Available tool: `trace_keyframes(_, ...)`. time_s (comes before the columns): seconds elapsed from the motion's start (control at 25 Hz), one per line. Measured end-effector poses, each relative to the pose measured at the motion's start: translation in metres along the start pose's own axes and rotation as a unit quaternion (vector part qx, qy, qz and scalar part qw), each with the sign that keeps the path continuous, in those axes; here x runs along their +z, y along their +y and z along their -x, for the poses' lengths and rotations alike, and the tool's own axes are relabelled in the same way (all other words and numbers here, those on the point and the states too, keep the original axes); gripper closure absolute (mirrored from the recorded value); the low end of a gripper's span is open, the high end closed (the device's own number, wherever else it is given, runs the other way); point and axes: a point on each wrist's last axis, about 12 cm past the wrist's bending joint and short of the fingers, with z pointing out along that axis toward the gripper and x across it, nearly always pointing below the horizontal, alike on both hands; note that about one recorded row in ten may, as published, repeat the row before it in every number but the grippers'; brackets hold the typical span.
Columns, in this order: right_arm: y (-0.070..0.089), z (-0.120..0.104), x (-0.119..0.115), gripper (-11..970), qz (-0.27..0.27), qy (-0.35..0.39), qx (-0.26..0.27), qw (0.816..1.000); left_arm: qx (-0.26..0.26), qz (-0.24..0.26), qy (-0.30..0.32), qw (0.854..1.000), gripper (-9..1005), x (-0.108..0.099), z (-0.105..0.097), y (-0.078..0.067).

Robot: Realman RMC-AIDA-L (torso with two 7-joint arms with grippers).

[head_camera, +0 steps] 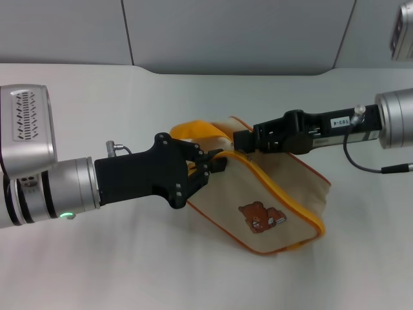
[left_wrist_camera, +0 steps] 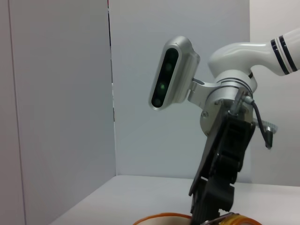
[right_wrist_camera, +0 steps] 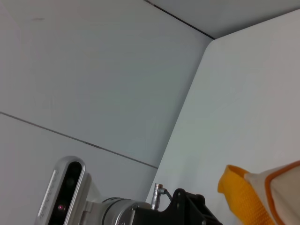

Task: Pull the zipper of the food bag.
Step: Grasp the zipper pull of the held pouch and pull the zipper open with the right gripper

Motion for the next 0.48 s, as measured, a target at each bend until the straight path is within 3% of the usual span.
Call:
trace_keyframes(0.16,-0.001,-0.0031,0.0023,693,0.002,0.0,0.001,1.0,0.0,0.002,-0.001,1.0,938,-0.0003,0.0003,0.0007)
trace_keyframes(0.48,-0.003,-0.005,0.0027,804,-0.001,0.0,-0.006,1.0,-0.002,0.004,-0.001,1.0,938,-0.0006,0.0006,0.0012)
